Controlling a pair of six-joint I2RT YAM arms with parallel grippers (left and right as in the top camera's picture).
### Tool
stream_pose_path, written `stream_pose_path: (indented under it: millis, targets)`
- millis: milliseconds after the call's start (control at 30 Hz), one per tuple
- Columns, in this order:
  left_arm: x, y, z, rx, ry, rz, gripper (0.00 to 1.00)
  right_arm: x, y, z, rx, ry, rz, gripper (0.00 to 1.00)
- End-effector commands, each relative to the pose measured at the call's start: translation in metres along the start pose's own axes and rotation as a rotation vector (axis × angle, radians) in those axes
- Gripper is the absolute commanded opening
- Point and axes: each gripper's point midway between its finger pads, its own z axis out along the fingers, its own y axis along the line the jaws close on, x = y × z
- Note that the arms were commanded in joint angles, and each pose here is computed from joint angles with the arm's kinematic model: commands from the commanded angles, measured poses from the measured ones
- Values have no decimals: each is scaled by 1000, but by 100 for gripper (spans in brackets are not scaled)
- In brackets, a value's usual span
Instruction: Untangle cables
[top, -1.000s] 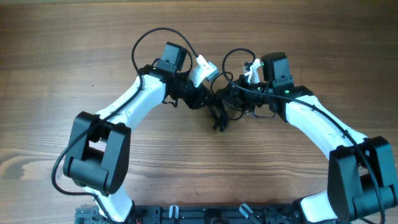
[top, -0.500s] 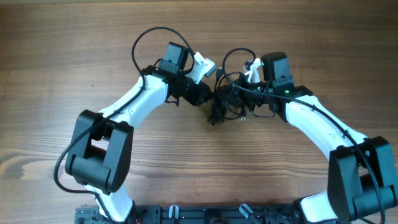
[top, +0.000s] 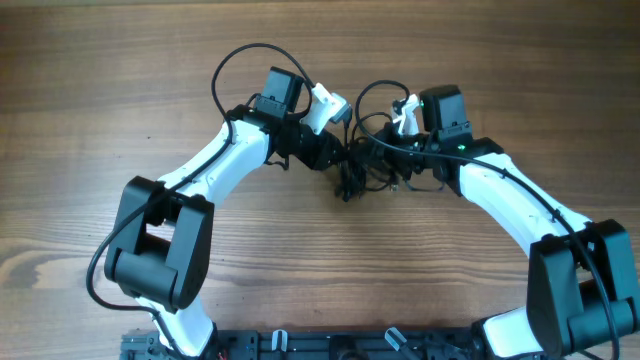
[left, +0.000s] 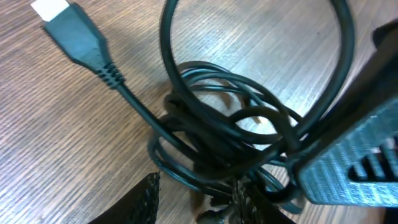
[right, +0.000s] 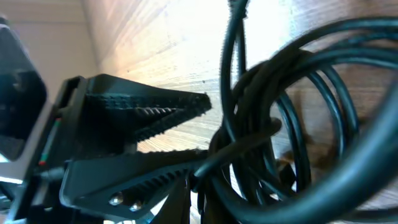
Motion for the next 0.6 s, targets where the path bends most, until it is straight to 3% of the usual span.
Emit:
stream_pose_path:
  millis: [0,133,267,567]
  targets:
    - [5,-6,6,56,8,18,41,1,-1,-1,15,-2,-32,4]
    - [5,-9,7,60,10,22,42,3,3,-1,-6,10,-80,4]
    - [6,-11,8,64,15,54,43,17,32,-4,-170,94,-235,4]
    - [5,-21,9,105,9,85,42,26,44,-8,-244,145,-241,4]
